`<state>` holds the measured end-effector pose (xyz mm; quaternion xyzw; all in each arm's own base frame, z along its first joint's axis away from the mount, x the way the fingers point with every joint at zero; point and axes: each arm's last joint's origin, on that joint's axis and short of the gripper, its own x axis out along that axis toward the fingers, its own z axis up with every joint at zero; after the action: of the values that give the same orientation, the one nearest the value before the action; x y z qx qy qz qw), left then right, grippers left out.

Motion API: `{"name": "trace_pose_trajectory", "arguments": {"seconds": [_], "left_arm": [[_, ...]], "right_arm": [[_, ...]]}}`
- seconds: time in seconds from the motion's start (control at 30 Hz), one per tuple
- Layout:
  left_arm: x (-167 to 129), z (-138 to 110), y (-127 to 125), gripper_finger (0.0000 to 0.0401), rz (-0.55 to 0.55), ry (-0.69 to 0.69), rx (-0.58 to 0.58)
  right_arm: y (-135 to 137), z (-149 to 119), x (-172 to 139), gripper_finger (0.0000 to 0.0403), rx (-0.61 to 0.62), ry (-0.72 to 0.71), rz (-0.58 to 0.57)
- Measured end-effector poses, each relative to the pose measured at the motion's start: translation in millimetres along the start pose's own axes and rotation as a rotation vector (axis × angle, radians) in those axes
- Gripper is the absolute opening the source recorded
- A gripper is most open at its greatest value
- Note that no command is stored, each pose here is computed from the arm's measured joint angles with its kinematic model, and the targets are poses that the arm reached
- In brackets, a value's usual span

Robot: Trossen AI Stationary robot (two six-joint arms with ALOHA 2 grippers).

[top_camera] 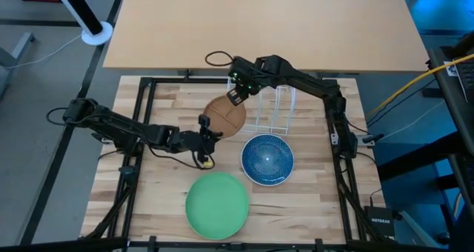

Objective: Sort dishes
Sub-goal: Put the brown plate in the dish rack

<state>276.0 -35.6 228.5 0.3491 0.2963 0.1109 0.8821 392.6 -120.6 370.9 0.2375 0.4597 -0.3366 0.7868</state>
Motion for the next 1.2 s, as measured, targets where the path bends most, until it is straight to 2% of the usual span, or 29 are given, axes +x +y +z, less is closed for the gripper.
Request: {"name": "trace_pose_trajectory", "arguments": {"seconds": [0.17,0.27,0.47,0.67,0.87,1.2], "left_arm": [[-5.4,8.7,-5.4,0.0021,-0.017,-0.066,-0.131],[-7.2,15.0,-3.6,0.0021,-0.001,-0.123,-0.236],[-9.0,30.6,11.7,0.0021,0.015,-0.326,-0.548],[-5.6,34.3,40.6,0.0021,0.05,-0.509,-0.868],[11.3,16.6,65.4,0.0021,0.109,-0.502,-1.133],[53.1,-20.6,84.7,0.0021,0.221,-0.41,-1.326]], "right_arm": [[-9.1,7.0,-24.6,0.0166,-0.069,-0.159,-0.063],[-17.1,7.4,-47.8,0.0166,-0.099,-0.263,-0.141],[-35.1,3.6,-96.8,0.0166,-0.117,-0.431,-0.235],[-48.8,-4.4,-128.8,0.0166,-0.165,-0.497,-0.28],[-52.9,-7.5,-137.7,0.0166,-0.227,-0.504,-0.3],[-50.0,-9.4,-121.6,0.0166,-0.281,-0.443,-0.321]]}}
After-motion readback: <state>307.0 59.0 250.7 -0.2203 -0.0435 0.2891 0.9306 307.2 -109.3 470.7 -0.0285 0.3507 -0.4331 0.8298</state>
